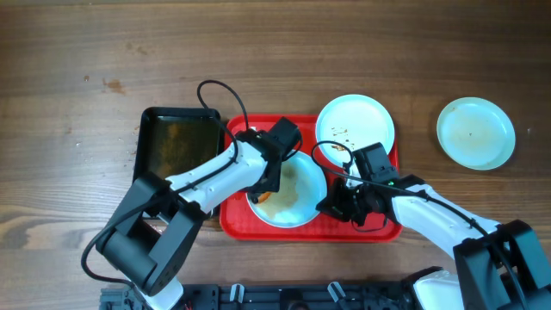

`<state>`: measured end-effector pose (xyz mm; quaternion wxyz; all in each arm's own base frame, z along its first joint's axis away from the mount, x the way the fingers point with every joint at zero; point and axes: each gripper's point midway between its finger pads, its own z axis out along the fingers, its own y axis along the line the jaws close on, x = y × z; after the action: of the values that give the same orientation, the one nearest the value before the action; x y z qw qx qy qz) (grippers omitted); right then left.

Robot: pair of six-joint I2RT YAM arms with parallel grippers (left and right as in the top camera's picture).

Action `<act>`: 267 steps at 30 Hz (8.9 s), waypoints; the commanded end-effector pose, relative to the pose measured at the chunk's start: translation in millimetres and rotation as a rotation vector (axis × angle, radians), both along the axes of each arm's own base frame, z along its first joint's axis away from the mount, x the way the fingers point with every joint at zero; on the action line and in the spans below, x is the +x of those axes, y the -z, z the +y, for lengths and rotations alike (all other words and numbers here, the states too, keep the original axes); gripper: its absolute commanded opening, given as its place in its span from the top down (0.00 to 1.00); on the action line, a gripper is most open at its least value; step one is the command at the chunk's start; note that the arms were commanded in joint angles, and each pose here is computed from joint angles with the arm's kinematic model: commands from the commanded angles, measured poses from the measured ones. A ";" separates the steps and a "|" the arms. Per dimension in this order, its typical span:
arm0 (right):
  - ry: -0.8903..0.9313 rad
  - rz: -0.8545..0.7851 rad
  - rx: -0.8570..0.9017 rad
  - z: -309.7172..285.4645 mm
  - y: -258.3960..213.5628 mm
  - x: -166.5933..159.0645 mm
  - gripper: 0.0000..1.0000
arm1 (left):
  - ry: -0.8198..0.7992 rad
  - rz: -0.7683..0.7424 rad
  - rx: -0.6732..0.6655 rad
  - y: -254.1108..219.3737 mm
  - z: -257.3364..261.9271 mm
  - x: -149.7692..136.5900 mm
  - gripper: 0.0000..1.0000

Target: Clean dirty plates on tray and stack at the side

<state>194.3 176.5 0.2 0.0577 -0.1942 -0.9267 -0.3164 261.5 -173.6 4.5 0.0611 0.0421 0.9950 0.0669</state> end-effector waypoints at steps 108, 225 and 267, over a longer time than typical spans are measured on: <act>-0.036 0.094 -0.151 -28.5 24.7 -30.0 0.95 | 0.166 -0.082 -0.337 24.1 -72.8 30.9 0.96; -0.046 -0.052 -0.248 -32.1 -0.4 20.7 0.95 | -0.317 -0.132 -0.146 -114.0 96.2 29.1 0.96; -0.184 -0.217 -0.700 -93.9 -62.2 72.9 0.95 | 0.078 0.284 -0.865 -67.2 -116.5 -0.2 0.96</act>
<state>260.2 85.0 57.4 -0.0709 -0.0897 -0.9934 -0.0015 261.6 -268.2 85.6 -0.0454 0.0579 0.9338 -0.3503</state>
